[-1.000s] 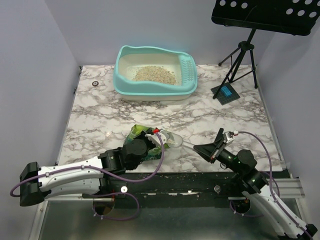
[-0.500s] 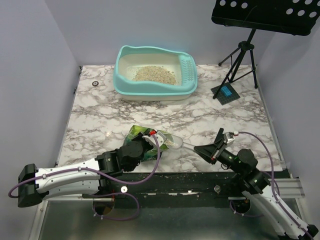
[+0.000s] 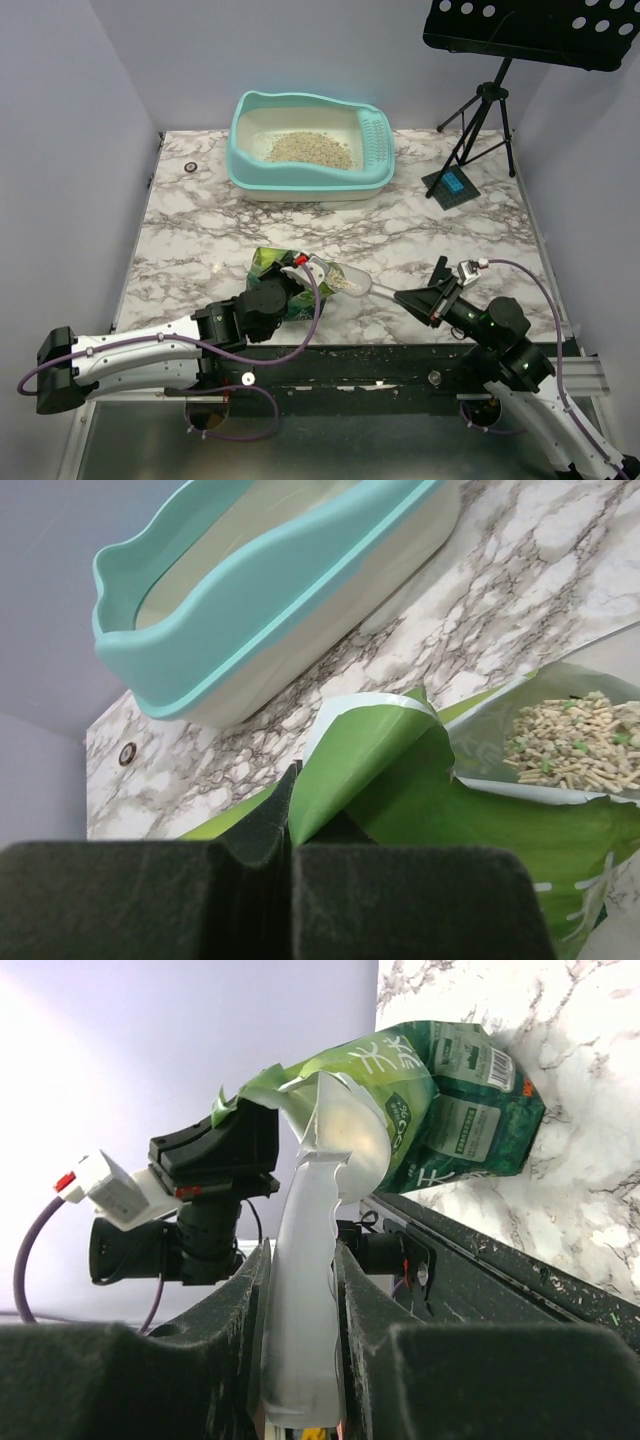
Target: Fill the litter box with clean litter
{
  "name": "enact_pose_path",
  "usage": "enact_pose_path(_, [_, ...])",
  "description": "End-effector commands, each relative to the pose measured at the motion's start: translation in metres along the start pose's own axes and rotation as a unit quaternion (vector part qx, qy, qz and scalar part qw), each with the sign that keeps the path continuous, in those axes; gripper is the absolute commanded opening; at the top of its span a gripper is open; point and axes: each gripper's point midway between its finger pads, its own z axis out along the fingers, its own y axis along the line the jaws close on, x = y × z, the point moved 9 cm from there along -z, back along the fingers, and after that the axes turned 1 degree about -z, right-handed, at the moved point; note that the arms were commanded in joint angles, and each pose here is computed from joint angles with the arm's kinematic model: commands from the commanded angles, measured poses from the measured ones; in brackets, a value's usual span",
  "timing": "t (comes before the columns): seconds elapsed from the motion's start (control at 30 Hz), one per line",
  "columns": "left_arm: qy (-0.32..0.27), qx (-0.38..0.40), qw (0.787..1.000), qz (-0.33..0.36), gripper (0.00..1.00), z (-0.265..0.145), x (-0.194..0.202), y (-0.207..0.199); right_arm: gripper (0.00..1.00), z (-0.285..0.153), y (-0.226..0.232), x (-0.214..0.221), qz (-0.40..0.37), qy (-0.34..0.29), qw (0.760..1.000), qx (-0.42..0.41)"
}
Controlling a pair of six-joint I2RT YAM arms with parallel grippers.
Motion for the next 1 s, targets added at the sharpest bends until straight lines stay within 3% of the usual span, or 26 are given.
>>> enact_pose_path(0.0, [0.028,-0.08,0.996,-0.005,0.0,0.0,-0.004,0.017,0.01,-0.022,0.02,0.004,-0.037,0.006,0.998,-0.053])
enact_pose_path(0.47, [0.031,-0.112,0.993,-0.035,0.0,-0.003,-0.004,0.032,0.01,-0.017,0.077,-0.002,-0.078,0.031,0.991,-0.105])
enact_pose_path(0.97, [0.009,-0.104,0.992,-0.068,0.0,-0.01,-0.009,0.04,0.01,0.038,0.125,-0.039,-0.07,-0.06,0.991,-0.098])
